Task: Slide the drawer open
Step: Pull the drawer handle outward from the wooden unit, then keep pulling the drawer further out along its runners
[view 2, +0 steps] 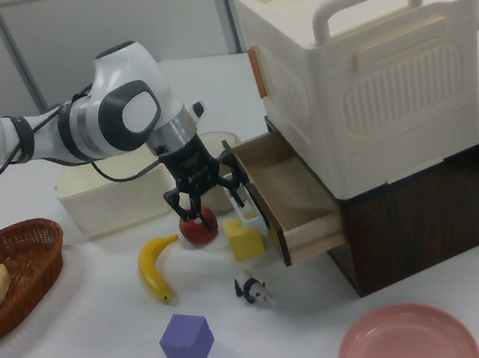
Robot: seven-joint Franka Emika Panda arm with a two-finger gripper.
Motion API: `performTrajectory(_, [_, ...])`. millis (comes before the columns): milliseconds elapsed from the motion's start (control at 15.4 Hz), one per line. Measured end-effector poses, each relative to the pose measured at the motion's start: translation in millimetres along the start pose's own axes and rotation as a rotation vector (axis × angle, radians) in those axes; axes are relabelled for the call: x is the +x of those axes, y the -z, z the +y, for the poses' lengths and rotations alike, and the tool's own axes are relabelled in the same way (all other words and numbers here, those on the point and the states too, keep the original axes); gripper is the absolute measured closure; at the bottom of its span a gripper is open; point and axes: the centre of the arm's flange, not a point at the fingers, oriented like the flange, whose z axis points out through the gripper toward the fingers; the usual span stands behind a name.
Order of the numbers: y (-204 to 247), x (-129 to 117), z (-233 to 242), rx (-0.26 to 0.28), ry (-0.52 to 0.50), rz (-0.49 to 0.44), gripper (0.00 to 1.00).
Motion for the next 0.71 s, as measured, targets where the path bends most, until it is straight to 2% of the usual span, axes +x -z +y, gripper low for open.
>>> performTrajectory(713, [0.4,-0.3,-4.4,0.003,0.005,-0.001,0.26])
